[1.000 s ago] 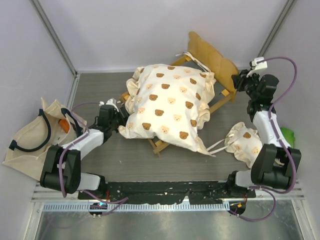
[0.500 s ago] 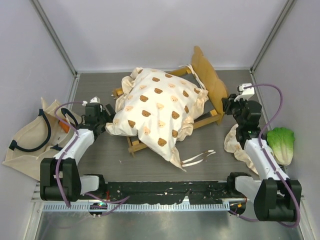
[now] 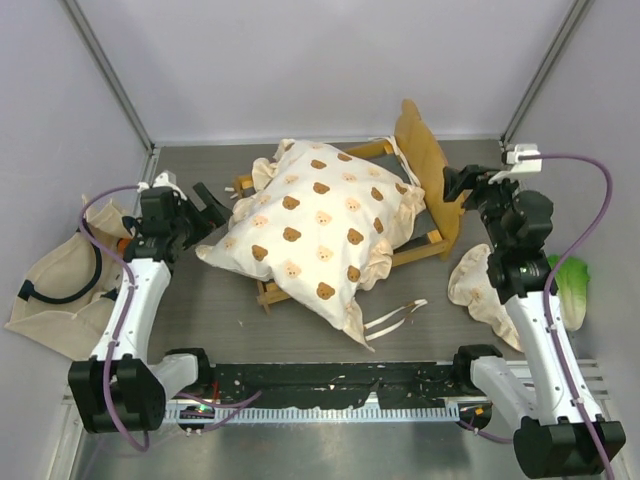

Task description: Set up the pet bed

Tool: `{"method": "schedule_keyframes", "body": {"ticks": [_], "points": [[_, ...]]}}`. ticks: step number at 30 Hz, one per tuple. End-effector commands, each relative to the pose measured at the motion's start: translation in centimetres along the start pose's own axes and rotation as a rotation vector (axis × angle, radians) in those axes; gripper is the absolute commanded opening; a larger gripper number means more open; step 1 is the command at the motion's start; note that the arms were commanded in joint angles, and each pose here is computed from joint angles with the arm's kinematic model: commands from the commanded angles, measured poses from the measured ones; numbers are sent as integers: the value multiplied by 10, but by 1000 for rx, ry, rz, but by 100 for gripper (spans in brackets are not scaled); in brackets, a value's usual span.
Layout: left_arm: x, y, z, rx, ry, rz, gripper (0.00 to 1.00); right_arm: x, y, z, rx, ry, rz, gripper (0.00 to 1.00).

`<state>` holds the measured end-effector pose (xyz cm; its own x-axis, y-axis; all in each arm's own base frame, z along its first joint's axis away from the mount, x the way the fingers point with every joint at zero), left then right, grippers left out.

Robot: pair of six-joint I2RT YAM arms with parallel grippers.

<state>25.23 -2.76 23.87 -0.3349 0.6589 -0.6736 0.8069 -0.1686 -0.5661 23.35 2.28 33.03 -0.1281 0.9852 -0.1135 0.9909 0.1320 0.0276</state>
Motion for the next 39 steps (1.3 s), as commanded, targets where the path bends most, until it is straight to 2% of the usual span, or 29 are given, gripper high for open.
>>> {"method": "schedule_keyframes", "body": {"ticks": [1, 2, 3, 4, 6, 7, 8, 9, 10, 12, 14, 15, 19, 23, 25, 27, 28, 32, 33, 35, 36, 37, 38, 39], "points": [[3, -22, -16, -75, 2, -137, 100, -3, 12, -39, -61, -11, -13, 79], [-1, -27, -22, -97, -6, -135, 100, -3, 15, -44, -73, -13, -23, 79], [0, -32, -25, -104, -19, -149, 100, 3, 18, -53, -96, -22, -115, 79], [-3, -35, -26, -99, -23, -127, 100, 3, 22, -76, -117, -28, -157, 79], [-15, -42, -31, -83, -22, -62, 100, 10, 54, -69, 3, 18, -280, 78], [-22, -46, -30, -58, -29, -23, 100, 14, 59, -97, -39, 21, -363, 68], [-35, -53, -28, -6, -50, 80, 100, 20, 86, -82, 44, 56, -407, 64], [-43, -57, -27, 14, -73, 149, 100, 26, 94, -78, 100, 79, -451, 63], [-47, -60, -23, 42, -91, 191, 100, 40, 98, -94, 81, 58, -531, 61], [-56, -68, -9, 111, -98, 236, 100, 55, 131, -67, 200, 4, -582, 63], [-55, -71, 3, 129, -103, 224, 100, 69, 146, -59, 287, -2, -659, 63], [-63, -77, 20, 162, -82, 248, 100, 75, 167, -30, 375, 21, -678, 63], [-61, -88, 55, 203, -76, 262, 100, 83, 203, 3, 492, 4, -720, 67], [-42, -93, 82, 258, -93, 242, 100, 97, 223, 32, 596, -33, -778, 70], [-40, -92, 88, 270, -105, 254, 100, 107, 228, 41, 649, -77, -772, 72], [-37, -85, 96, 300, -90, 232, 100, 119, 234, 68, 724, -128, -775, 73], [-35, -81, 98, 307, -83, 218, 100, 119, 237, 73, 757, -161, -728, 73], [-43, -68, 106, 340, -58, 233, 92, 132, 236, 100, 824, -179, -751, 72], [-46, -62, 106, 340, -56, 231, 90, 134, 235, 101, 820, -164, -753, 70], [-53, -58, 106, 334, -45, 240, 79, 138, 233, 105, 801, -133, -793, 50], [-56, -54, 105, 316, -39, 239, 67, 139, 232, 99, 776, -119, -806, 24], [-57, -52, 104, 307, -39, 239, 62, 140, 230, 98, 767, -105, -822, 13], [-58, -51, 104, 298, -35, 240, 56, 143, 228, 95, 747, -79, -864, 4], [-60, -49, 102, 273, -30, 242, 44, 144, 228, 89, 720, -71, -874, 1]]}}
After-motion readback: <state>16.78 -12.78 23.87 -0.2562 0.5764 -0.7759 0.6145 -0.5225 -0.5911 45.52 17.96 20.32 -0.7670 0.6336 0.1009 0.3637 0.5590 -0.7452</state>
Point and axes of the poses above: each gripper's point midway between its finger pads, its own y axis out along the fingers, its own x axis along the line the jaws close on, z = x × y, the point moved 10 cm from there along -y, back along the fingers, and after that the axes turned 14 degrees about -y, right-handed, at the moved point
